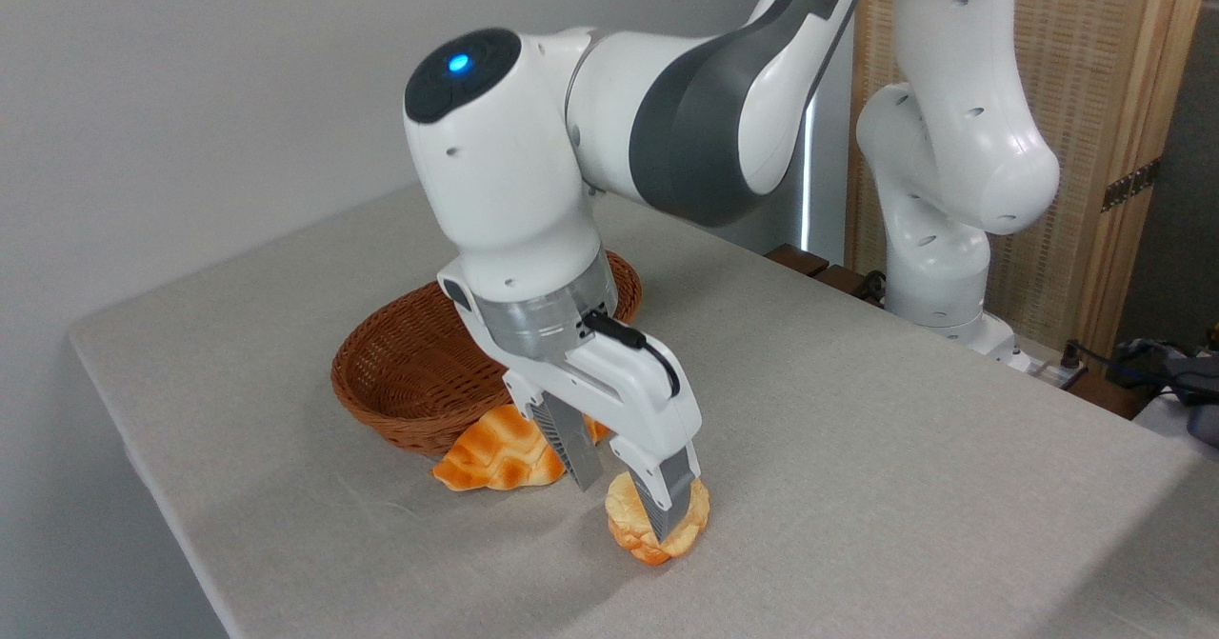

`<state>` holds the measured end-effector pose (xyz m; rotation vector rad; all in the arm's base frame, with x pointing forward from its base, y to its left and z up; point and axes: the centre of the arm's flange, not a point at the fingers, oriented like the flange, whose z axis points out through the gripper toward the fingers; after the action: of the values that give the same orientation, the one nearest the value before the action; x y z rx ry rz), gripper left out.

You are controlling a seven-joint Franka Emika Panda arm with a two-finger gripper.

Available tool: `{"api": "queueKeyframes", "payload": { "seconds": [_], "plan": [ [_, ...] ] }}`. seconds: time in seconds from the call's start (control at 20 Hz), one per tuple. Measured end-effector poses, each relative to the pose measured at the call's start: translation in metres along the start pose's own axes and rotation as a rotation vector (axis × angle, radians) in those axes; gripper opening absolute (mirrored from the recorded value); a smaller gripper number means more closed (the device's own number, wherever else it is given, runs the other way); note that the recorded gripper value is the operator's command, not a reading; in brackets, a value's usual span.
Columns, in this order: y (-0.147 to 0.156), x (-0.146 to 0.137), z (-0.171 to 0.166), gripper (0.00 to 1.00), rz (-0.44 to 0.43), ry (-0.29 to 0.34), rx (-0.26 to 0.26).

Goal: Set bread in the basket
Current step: 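Close the gripper around the golden bun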

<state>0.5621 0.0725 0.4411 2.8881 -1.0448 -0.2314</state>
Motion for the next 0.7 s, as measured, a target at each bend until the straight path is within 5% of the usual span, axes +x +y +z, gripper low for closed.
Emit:
{"api": "queueKeyframes", "payload": {
  "seconds": [0.7],
  "plan": [
    [-0.008,-0.013,0.028,0.95,0.022,-0.04,-0.04]
  ]
}}
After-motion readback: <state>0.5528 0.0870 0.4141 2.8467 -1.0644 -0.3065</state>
